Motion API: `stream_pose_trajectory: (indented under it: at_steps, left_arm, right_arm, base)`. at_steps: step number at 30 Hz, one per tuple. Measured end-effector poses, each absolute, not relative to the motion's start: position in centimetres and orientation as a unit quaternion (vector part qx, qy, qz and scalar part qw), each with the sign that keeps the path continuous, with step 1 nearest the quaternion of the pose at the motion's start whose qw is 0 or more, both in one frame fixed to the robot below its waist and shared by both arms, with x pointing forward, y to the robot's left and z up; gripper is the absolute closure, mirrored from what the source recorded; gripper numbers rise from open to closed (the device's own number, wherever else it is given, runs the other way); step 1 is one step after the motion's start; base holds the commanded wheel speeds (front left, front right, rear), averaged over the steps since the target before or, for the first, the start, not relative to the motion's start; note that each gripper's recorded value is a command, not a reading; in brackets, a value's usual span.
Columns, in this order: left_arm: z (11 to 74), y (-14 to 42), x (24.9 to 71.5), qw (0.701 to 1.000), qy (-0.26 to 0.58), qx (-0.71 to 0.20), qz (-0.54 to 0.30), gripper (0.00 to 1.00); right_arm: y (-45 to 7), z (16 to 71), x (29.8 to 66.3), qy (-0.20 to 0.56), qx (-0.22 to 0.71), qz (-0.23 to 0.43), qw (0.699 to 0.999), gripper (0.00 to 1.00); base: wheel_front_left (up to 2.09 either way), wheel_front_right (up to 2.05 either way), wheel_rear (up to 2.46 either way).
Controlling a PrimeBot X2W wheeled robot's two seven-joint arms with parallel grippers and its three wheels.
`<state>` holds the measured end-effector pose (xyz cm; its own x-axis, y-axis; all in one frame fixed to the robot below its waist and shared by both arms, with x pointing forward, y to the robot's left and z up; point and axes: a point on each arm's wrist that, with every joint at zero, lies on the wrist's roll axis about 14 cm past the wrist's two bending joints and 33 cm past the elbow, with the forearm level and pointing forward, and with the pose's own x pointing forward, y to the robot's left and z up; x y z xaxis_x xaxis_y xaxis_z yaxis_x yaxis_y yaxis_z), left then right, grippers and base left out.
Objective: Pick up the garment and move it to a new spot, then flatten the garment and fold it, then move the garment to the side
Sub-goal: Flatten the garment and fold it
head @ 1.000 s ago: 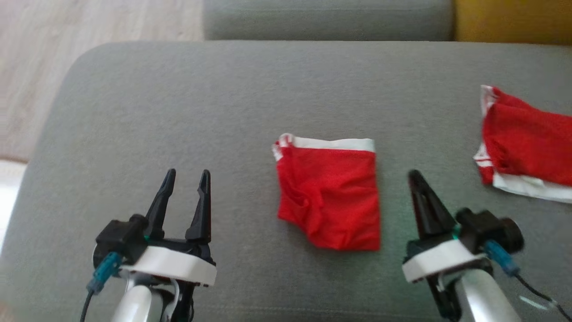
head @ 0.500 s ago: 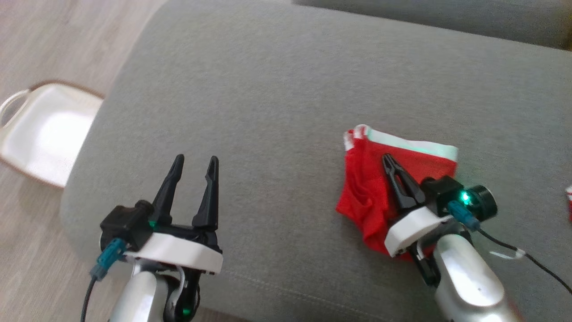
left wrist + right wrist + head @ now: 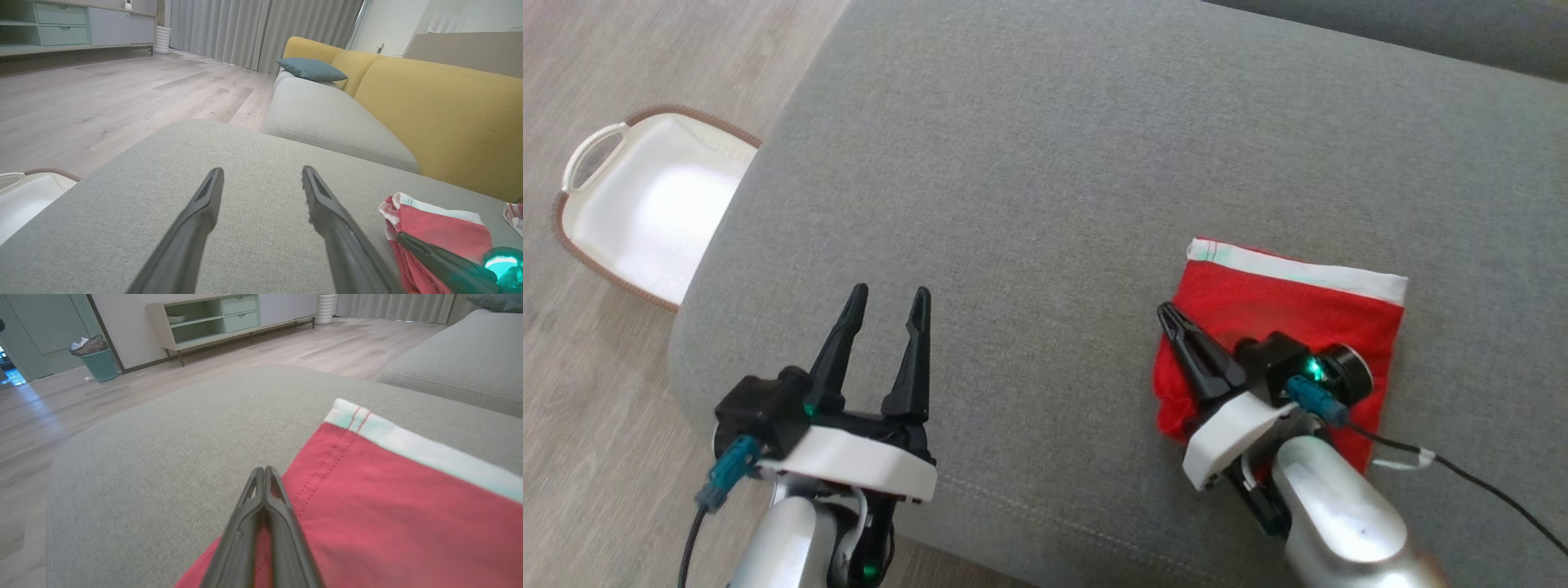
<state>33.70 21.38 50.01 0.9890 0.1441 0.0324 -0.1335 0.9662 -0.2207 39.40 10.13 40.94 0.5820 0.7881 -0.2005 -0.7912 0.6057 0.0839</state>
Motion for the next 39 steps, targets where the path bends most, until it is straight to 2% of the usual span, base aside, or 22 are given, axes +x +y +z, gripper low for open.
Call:
stream_pose_trajectory:
  at_steps: [8, 16, 19, 29, 39]
  left_arm:
    - [50.1, 20.2, 34.4, 0.992, -0.025, -0.114, 0.049, 0.0]
    - [49.7, 19.7, 34.8, 0.993, -0.018, -0.114, 0.04, 0.0]
    - [49.7, 19.7, 35.2, 0.993, -0.018, -0.112, 0.039, 0.0]
    - [50.3, 18.3, 36.3, 0.993, -0.028, -0.118, 0.012, 0.0]
    - [52.9, 15.1, 37.6, 0.989, -0.066, -0.124, -0.041, 0.0]
  right_arm:
    - [6.2, 42.5, 43.7, 0.08, -0.029, 0.373, 0.924, 1.0]
    - [4.2, 37.6, 42.8, 0.156, -0.052, 0.357, 0.919, 1.0]
    - [4.3, 37.3, 43.3, 0.162, -0.049, 0.357, 0.919, 1.0]
    - [3.3, 44.1, 45.7, 0.07, 0.01, 0.322, 0.944, 1.0]
    - [-4.9, 47.0, 43.7, 0.029, 0.032, 0.214, 0.976, 1.0]
  base:
    - [0.0, 0.0, 0.0]
    - [0.0, 0.0, 0.0]
    - [0.0, 0.0, 0.0]
    - [0.0, 0.0, 0.0]
    - [0.0, 0.0, 0.0]
